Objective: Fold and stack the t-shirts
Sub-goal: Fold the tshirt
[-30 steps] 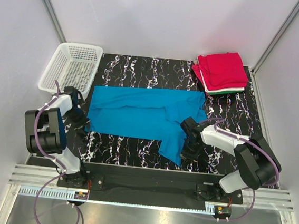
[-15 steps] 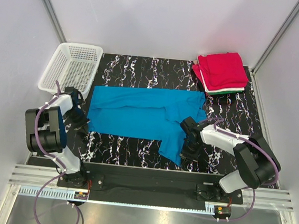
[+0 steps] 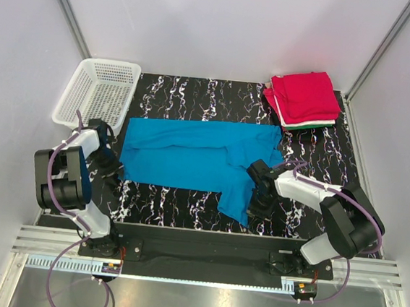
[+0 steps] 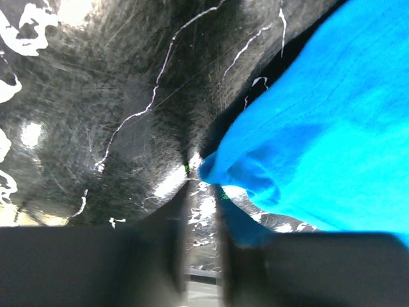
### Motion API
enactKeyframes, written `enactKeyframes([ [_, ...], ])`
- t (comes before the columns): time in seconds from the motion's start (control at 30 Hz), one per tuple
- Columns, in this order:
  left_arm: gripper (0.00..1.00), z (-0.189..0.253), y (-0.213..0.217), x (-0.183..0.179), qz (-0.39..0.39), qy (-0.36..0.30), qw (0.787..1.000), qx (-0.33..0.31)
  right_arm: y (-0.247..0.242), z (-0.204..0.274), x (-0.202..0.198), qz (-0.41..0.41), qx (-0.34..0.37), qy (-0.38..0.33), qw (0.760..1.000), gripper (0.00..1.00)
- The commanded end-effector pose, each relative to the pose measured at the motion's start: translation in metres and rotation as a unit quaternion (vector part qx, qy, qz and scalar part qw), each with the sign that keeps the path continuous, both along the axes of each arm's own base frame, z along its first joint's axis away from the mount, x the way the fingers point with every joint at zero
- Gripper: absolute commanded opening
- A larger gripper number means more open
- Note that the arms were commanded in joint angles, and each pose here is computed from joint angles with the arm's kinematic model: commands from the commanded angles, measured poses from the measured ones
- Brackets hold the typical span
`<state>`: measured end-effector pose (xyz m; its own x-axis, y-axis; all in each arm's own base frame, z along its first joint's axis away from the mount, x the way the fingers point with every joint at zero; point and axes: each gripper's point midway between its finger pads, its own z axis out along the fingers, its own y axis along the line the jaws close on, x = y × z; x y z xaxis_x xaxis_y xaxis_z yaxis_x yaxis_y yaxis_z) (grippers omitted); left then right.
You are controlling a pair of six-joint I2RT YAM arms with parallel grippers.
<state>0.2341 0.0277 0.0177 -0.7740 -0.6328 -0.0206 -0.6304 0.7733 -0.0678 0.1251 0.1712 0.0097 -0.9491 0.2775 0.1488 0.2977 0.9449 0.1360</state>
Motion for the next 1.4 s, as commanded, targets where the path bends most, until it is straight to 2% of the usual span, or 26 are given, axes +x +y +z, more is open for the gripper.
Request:
enactKeyframes([
  [0.0,0.41,0.014,0.005,0.014,-0.001,-0.037,0.999,0.011,0.006,0.008,0.011,0.007,0.004,-0.026,1.0,0.0],
  [0.23,0.45,0.009,0.006,0.014,-0.001,-0.028,1.0,0.011,0.006,0.007,0.01,0.01,0.005,-0.022,1.0,0.0],
  [0.43,0.41,0.011,0.005,0.017,-0.002,-0.034,0.999,0.008,0.006,0.007,0.009,0.01,0.006,-0.022,1.0,0.0],
  [0.57,0.18,0.004,0.004,0.015,-0.001,-0.024,1.0,0.004,0.008,0.008,0.011,0.012,0.009,-0.025,1.0,0.0],
  [0.73,0.14,0.002,0.005,0.016,-0.002,-0.02,1.0,0.003,0.009,0.01,0.012,0.011,0.011,-0.026,1.0,0.0],
  [0.9,0.0,0.001,0.005,0.018,-0.001,-0.019,1.0,0.002,0.009,0.01,0.012,0.011,0.011,-0.027,1.0,0.0],
  [1.23,0.0,0.013,0.004,0.026,-0.004,-0.044,0.999,0.003,0.011,0.016,0.02,0.011,0.011,-0.044,0.999,0.0],
  [1.27,0.06,0.014,0.004,0.026,-0.006,-0.045,0.999,0.002,0.011,0.017,0.02,0.012,0.012,-0.043,0.999,0.0],
  [1.33,0.28,0.015,0.003,0.024,-0.008,-0.049,0.999,0.0,0.01,0.015,0.019,0.013,0.011,-0.04,0.999,0.0],
  [1.37,0.34,0.016,0.002,0.023,-0.009,-0.049,0.999,0.0,0.01,0.015,0.018,0.014,0.012,-0.038,0.999,0.0],
])
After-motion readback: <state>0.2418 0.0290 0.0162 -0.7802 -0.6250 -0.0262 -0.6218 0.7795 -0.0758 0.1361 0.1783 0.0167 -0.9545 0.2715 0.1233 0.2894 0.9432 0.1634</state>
